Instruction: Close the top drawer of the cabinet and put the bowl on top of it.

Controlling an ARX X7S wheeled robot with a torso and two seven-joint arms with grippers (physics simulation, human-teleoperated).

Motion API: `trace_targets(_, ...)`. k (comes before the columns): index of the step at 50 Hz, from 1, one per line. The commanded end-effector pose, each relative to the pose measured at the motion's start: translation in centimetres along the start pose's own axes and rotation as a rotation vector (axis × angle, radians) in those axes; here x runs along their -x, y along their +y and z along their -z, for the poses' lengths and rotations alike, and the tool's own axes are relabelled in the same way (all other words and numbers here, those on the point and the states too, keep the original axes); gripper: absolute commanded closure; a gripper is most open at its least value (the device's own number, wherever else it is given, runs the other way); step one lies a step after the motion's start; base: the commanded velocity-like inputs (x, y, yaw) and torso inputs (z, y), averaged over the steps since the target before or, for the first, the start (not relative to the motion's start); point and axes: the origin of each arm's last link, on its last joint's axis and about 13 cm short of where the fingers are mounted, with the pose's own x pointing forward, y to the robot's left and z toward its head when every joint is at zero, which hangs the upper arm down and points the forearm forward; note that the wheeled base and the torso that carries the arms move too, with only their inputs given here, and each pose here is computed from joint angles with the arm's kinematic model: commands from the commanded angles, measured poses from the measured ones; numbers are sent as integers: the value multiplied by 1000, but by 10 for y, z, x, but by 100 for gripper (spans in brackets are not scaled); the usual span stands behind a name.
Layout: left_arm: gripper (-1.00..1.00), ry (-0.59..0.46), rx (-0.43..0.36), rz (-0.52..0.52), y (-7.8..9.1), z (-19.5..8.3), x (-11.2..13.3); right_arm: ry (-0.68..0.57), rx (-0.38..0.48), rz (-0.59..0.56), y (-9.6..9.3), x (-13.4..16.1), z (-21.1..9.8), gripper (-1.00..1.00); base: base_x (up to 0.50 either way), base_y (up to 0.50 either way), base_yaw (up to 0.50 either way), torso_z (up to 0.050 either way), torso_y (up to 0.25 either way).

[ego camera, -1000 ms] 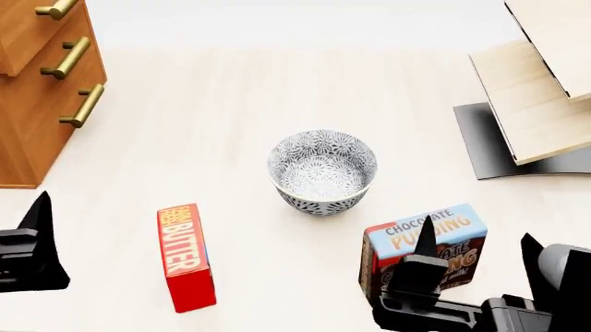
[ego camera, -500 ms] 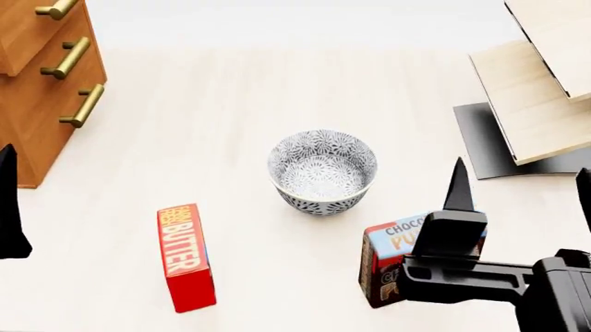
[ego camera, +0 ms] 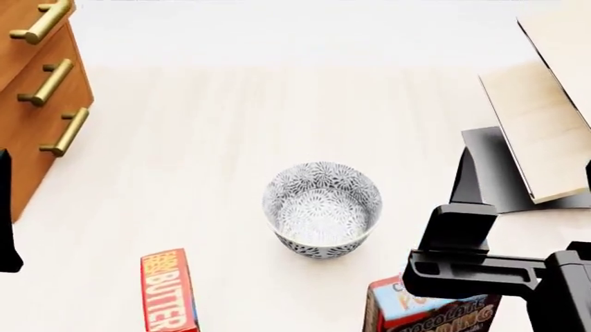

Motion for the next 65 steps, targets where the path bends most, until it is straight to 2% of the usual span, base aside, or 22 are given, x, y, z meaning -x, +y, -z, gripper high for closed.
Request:
trace_targets(1,-100,4,-14,13,-1,3,4,1,-2,1,-1,2,2,-100,391,0,0,0,0)
trace_targets(27,-100,9,2,-4,1,7,-1,1,3,9,-3,2,6,-100,407,0,0,0,1)
trace_targets(58,-100,4,10,-12,4,3,4,-6,2,15,-5,9,5,-100,455,0,0,0,1)
trace_targets(61,-100,5,12,-9,4,3,4,-15,1,14,-5,11,2,-100,474,0,0,0,0)
trace_targets(63,-100,5,10,-9,4,4,4,-29,31,37,-4,12,2,-100,420,0,0,0,0)
trace_targets(65,-100,2,8,-10,4,3,4,-41,11,15,-4,14,1,-100,0,0,0,0,0)
